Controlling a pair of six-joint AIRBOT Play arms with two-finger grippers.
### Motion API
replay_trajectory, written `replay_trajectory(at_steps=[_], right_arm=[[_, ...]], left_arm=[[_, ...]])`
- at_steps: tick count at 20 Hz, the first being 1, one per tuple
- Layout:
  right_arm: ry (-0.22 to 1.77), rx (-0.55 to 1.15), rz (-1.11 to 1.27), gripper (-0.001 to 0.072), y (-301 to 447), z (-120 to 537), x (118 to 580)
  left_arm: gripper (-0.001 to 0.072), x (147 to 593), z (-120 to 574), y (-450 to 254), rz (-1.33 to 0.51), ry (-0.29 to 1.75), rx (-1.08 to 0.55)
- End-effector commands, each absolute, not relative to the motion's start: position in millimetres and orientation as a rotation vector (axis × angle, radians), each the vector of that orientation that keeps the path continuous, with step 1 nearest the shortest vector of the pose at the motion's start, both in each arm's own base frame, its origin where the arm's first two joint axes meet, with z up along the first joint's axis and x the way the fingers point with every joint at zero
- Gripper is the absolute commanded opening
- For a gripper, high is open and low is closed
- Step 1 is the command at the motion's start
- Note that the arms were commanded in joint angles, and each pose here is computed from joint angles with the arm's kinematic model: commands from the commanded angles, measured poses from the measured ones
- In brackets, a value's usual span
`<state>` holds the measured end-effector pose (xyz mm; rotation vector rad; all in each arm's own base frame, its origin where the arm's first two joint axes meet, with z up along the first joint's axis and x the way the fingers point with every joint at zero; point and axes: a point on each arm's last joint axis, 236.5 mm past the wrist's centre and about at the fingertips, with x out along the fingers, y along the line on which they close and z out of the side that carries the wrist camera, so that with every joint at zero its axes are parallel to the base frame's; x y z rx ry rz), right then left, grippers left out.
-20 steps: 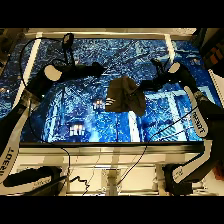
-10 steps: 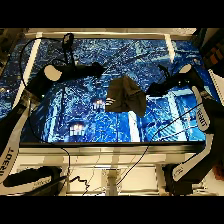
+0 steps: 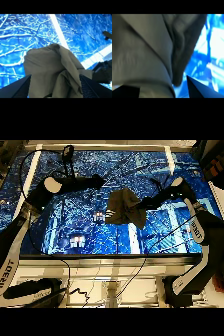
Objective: Fold the clothes and pants, and hang the long-sleeved shirts on hangers.
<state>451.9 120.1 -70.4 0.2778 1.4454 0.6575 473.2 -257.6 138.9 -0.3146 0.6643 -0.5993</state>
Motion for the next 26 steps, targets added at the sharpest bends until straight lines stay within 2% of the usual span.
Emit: replay_trajectory(at_steps=[1,5,9,13,20,21,22,23,24,26], right_arm=[[1.323,0.213,0.571,0.0627,133,-77,486],[1.265,0.329,0.425,0.0626,117,-75,512],[1.403,0.448,0.400,0.0625,105,-96,489],[1.508,0.670,0.532,0.0619,153,-105,469],[1.407,0.721,0.583,0.0610,222,-97,487],[1.383,0.735,0.587,0.0551,232,-94,491],[1.351,0.742,0.583,0.0252,242,-92,496],[1.321,0.754,0.578,0.0045,252,-90,502],[1.295,0.780,0.582,0.0020,262,-85,506],[1.259,0.891,0.631,0.0019,284,-63,510]], left_arm=[[0.0692,473,139,-257,-0.598,0.664,-0.315],[0.0692,473,139,-257,-0.598,0.664,-0.314],[0.0692,473,139,-257,-0.598,0.664,-0.314],[0.0692,474,139,-257,-0.598,0.664,-0.315],[0.0692,474,139,-257,-0.598,0.664,-0.314],[0.0692,474,139,-257,-0.598,0.664,-0.314],[0.0692,474,139,-257,-0.598,0.663,-0.313],[0.0692,474,139,-257,-0.598,0.663,-0.313],[0.0692,473,139,-257,-0.598,0.663,-0.314],[0.0692,473,139,-257,-0.598,0.664,-0.314]])
